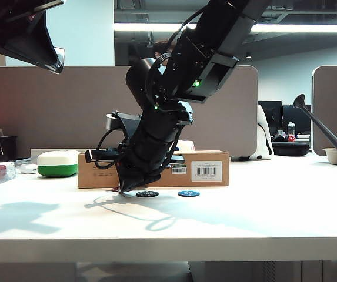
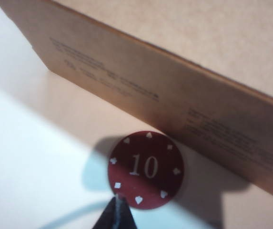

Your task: Push the chip with the lowest value in the row forward next to the rectangular box.

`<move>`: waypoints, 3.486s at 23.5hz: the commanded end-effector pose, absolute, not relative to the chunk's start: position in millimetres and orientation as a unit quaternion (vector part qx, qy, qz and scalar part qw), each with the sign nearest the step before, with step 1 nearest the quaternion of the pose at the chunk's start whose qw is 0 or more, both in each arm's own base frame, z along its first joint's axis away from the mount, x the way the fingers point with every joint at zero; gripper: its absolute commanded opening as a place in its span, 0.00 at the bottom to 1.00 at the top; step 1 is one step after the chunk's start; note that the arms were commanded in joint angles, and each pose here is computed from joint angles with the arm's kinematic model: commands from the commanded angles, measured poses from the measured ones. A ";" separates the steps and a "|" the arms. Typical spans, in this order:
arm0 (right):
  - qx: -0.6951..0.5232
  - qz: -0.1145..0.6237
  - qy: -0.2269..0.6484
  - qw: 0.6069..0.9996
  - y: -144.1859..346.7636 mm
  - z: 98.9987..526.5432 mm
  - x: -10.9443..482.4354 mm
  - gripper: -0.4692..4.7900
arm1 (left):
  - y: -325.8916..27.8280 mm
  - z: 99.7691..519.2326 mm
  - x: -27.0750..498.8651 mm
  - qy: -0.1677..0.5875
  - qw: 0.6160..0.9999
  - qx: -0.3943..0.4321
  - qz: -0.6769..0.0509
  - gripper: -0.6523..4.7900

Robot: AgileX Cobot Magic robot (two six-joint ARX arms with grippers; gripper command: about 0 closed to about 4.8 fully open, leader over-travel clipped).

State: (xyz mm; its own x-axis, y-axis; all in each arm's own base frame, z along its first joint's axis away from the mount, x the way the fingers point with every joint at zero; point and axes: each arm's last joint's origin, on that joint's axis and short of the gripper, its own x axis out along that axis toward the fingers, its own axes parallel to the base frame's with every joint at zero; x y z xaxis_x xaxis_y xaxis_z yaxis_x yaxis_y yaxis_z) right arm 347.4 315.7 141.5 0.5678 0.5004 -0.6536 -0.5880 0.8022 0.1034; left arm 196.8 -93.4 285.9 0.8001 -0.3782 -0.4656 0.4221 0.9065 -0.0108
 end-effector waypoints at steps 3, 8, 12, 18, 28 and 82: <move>-0.077 0.299 0.384 0.870 309.3 150.8 338.3 0.08 | -93.3 288.0 196.9 0.227 0.949 0.045 -0.212 0.11; -0.073 0.300 0.375 0.874 302.4 183.6 331.2 0.08 | -93.3 288.0 196.9 0.228 0.949 0.045 -0.212 0.11; -0.071 0.299 0.367 0.878 295.0 209.6 324.2 0.08 | -93.3 288.0 196.9 0.228 0.949 0.045 -0.212 0.11; -0.080 0.293 0.388 0.870 282.1 233.9 310.3 0.08 | -93.2 287.4 196.6 0.231 0.949 0.046 -0.212 0.11; -0.047 0.270 0.366 0.889 221.7 297.6 242.4 0.08 | -82.9 276.7 174.7 0.229 0.949 0.045 -0.213 0.11; 0.071 0.245 0.250 0.934 139.3 335.7 153.4 0.08 | 3.5 148.7 95.8 0.086 0.995 -0.003 0.048 0.11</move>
State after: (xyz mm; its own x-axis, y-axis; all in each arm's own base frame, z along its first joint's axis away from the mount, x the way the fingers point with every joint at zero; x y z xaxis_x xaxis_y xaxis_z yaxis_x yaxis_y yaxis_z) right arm 153.3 139.3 331.7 0.7438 0.4862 -0.4586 -0.4208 0.8738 0.2439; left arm 95.5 3.5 150.1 0.9808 0.0947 -0.1704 -0.0963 0.9954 -0.0011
